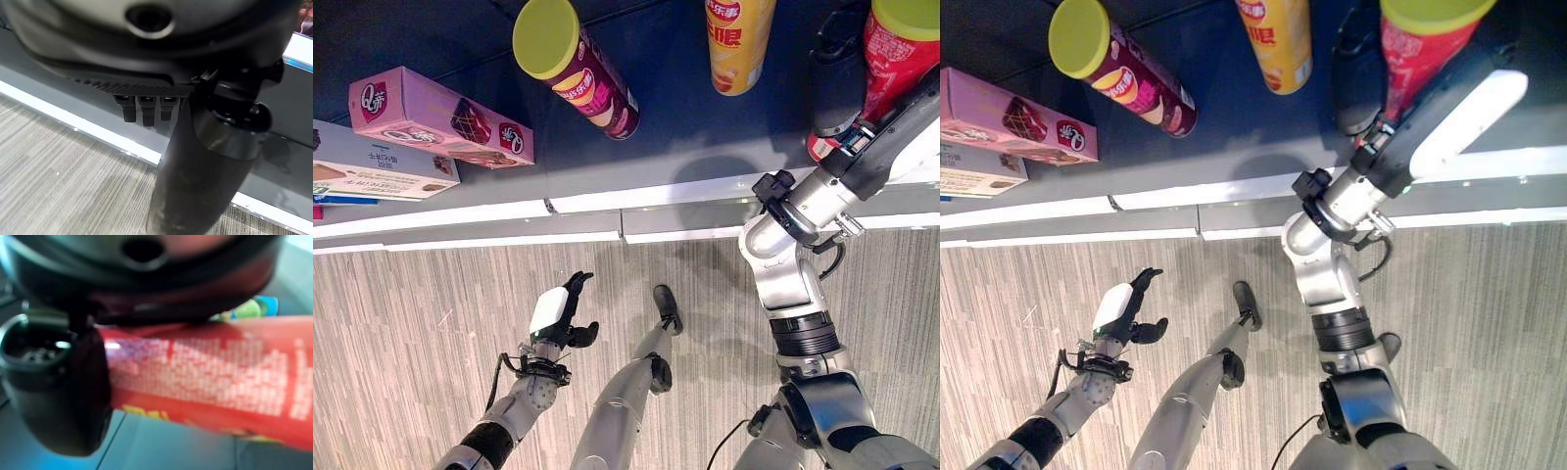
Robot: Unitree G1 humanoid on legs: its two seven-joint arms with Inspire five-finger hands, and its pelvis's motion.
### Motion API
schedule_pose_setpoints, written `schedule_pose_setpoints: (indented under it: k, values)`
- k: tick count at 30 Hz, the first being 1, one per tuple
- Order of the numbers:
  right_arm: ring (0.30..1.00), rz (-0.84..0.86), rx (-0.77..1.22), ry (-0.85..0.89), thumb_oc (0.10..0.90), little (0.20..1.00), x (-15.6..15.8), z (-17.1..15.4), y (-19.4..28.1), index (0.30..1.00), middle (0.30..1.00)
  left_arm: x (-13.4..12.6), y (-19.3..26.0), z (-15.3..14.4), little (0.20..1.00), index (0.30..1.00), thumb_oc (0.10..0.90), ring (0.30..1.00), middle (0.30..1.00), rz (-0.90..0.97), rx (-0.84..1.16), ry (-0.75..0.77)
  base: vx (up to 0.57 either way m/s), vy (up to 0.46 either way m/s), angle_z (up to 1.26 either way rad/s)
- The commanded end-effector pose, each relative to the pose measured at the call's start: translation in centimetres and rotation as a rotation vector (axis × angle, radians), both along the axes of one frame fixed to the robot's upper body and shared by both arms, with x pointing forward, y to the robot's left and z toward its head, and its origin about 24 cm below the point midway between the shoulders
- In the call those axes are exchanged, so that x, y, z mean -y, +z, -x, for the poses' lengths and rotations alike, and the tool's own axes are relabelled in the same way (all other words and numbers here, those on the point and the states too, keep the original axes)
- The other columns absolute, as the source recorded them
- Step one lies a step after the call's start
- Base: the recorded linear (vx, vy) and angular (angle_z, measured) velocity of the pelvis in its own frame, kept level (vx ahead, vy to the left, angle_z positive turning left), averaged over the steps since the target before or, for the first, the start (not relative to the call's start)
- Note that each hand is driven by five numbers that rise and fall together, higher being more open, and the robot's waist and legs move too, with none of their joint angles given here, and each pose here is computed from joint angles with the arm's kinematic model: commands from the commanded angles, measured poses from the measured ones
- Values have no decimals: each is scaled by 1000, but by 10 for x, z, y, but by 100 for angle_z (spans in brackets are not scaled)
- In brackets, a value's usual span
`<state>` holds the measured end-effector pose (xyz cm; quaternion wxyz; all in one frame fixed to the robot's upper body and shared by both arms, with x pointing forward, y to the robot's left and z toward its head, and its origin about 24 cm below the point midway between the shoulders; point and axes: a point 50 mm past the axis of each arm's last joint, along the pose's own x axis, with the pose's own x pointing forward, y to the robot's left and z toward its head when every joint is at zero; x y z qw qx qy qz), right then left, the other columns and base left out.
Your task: Put the goods on the table back onto the shelves and tidy them up.
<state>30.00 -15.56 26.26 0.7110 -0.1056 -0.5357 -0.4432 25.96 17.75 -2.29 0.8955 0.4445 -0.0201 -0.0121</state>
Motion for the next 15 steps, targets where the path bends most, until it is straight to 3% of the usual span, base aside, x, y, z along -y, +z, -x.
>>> schedule_pose_setpoints:
  k: [1,15]
  values:
    - [900,67,246,51,800,900,-4,22,34,900,900,-15,8,2,900,900,800,900,900,-46,82,37,0,0,0]
    - [900,113,305,108,800,900,-17,44,26,900,900,-15,13,2,900,900,800,900,900,-190,160,-3,-3,1,-1]
